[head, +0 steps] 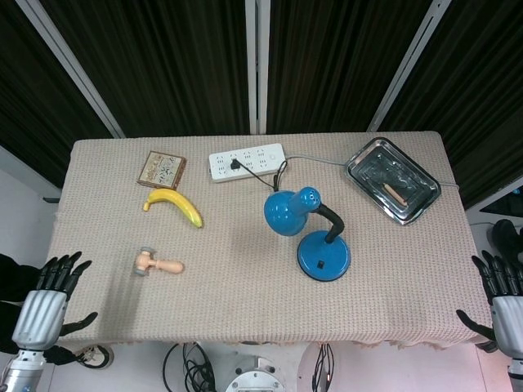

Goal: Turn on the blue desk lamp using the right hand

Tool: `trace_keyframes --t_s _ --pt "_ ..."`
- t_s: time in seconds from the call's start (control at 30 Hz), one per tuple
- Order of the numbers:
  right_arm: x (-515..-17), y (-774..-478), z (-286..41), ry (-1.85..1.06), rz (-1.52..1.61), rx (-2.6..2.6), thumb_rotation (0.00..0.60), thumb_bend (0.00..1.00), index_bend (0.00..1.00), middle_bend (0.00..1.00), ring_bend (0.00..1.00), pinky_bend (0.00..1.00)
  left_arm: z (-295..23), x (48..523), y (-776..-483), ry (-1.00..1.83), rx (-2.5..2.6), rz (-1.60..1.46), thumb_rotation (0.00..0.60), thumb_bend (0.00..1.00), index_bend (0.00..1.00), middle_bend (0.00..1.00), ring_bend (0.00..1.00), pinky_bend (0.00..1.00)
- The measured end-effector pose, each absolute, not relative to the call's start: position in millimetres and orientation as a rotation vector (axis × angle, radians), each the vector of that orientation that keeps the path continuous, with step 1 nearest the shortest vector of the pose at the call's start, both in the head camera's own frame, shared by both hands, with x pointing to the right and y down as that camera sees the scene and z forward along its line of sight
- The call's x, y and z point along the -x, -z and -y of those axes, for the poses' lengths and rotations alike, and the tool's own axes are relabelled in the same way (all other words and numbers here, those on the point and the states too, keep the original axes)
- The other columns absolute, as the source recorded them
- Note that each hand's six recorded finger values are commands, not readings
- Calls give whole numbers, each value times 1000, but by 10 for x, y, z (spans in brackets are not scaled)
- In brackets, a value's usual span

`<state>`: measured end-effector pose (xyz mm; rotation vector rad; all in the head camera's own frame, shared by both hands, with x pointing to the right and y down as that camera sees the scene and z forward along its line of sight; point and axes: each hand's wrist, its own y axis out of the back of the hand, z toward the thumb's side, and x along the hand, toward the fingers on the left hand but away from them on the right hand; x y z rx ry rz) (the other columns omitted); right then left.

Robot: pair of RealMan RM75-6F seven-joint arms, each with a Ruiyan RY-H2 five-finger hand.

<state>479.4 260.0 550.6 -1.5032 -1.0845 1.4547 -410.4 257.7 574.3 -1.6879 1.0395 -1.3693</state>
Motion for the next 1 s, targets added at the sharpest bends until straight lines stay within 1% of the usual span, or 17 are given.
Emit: trace_keyframes --t_s 0.2,0.4,0.47,0.5,0.53,0.57,0.6,0.63,0.73,0.8,0.9,1.0 --pt "-4744 -5534 -2578 -1453 1066 1515 600 75 0 0 0 0 -2594 4128 -5759 1380 1687 -1044 600 26 126 35 0 0" --pt "-4682 -5578 -2547 -1451 1026 1543 600 64 0 0 0 0 -2577 4117 -5766 1377 1688 -1040 600 26 126 35 0 0" --pt "-4651 -5602 -2528 -1458 996 1554 600 39 0 11 43 61 -2576 4103 -5777 1378 1692 -1035 600 26 126 35 0 0" --pt "-4631 -5614 -2518 -1461 983 1562 600 21 0 43 112 153 -2575 4093 -5786 1378 1694 -1032 600 26 126 35 0 0" --pt "-4604 -5627 -2506 -1463 971 1574 600 8 0 105 209 274 -2576 4086 -5793 1377 1696 -1031 600 26 126 35 0 0" --pt "-4562 -5647 -2488 -1464 954 1593 600 2 0 185 297 366 -2577 4080 -5799 1377 1698 -1031 600 26 125 35 0 0" --pt "-4528 -5664 -2476 -1465 940 1609 600 0 0 306 396 453 -2580 4072 -5809 1378 1702 -1030 600 26 125 35 0 0" --pt "-4491 -5685 -2464 -1467 923 1627 600 0 0 436 481 512 -2583 4068 -5816 1378 1704 -1030 600 26 125 35 0 0" --pt "-4323 -5770 -2424 -1464 851 1691 600 0 0 737 665 634 -2594 4051 -5829 1376 1708 -1026 600 26 125 35 0 0" --pt "-4190 -5824 -2392 -1450 799 1714 600 0 0 854 754 702 -2599 4047 -5824 1374 1706 -1027 600 26 124 35 0 0" --pt "-3959 -5929 -2349 -1415 734 1752 600 0 0 918 804 740 -2605 4051 -5807 1373 1702 -1027 600 27 123 35 0 0" --pt "-3715 -6070 -2305 -1383 664 1788 600 0 0 929 815 749 -2613 4069 -5785 1376 1696 -1029 600 27 123 35 0 0"
